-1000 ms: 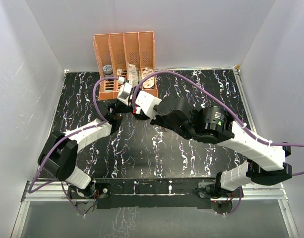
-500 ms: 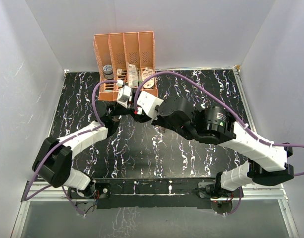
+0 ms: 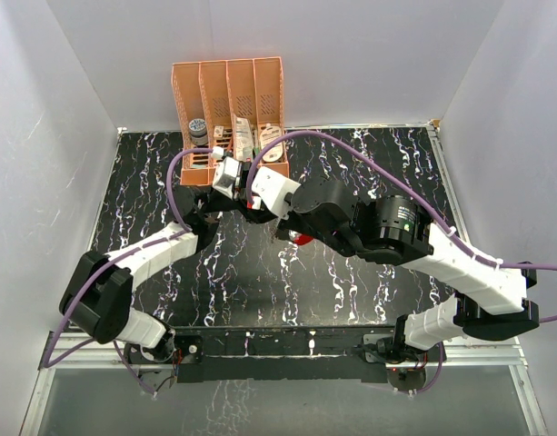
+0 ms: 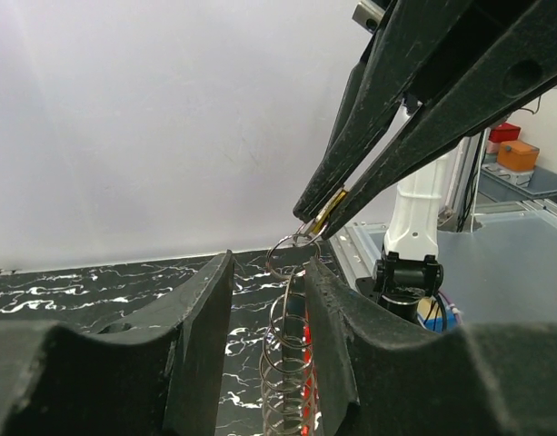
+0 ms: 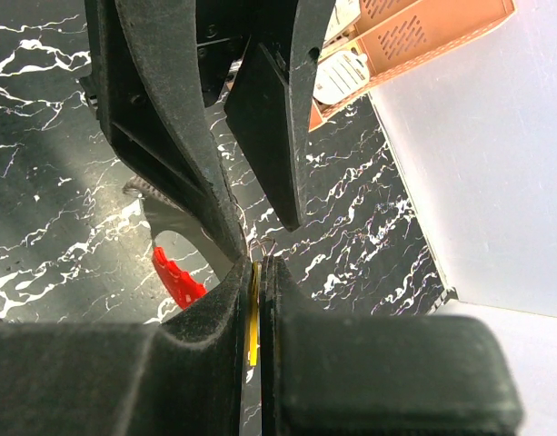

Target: Remove the keys from the keyring

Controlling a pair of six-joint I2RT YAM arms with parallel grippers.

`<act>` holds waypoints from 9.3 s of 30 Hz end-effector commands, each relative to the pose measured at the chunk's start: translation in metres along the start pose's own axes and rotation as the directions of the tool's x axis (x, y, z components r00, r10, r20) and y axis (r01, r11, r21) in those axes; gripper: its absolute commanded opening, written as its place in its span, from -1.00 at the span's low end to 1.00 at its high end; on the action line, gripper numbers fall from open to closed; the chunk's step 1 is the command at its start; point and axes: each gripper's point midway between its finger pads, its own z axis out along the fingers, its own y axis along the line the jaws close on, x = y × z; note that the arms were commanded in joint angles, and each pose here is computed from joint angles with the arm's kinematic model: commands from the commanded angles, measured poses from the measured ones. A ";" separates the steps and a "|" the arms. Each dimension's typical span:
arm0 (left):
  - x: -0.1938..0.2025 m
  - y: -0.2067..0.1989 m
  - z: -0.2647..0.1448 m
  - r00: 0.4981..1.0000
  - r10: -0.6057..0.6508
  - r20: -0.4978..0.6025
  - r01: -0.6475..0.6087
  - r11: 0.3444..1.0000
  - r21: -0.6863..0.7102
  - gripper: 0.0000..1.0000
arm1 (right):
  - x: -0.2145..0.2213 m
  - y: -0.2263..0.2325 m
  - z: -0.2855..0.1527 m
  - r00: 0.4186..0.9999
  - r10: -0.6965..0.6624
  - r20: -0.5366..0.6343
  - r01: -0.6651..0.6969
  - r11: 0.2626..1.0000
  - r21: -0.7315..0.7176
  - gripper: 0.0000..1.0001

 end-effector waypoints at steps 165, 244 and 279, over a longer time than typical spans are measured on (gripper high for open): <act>-0.049 -0.001 0.026 0.970 0.053 0.237 -0.033 0.995 -0.089 -0.67 | -0.017 -0.044 -0.021 0.972 0.113 0.205 -0.154 0.968 0.199 -1.00; -0.096 0.006 0.001 0.934 0.320 0.158 -0.242 0.894 -0.378 -0.98 | 0.027 -0.087 -0.052 0.914 0.259 0.312 -0.383 0.804 0.454 -1.00; -0.052 0.015 0.045 0.976 0.005 0.218 0.013 0.997 -0.082 -0.14 | 0.010 -0.073 -0.036 0.913 0.238 0.331 -0.361 0.850 0.385 -1.00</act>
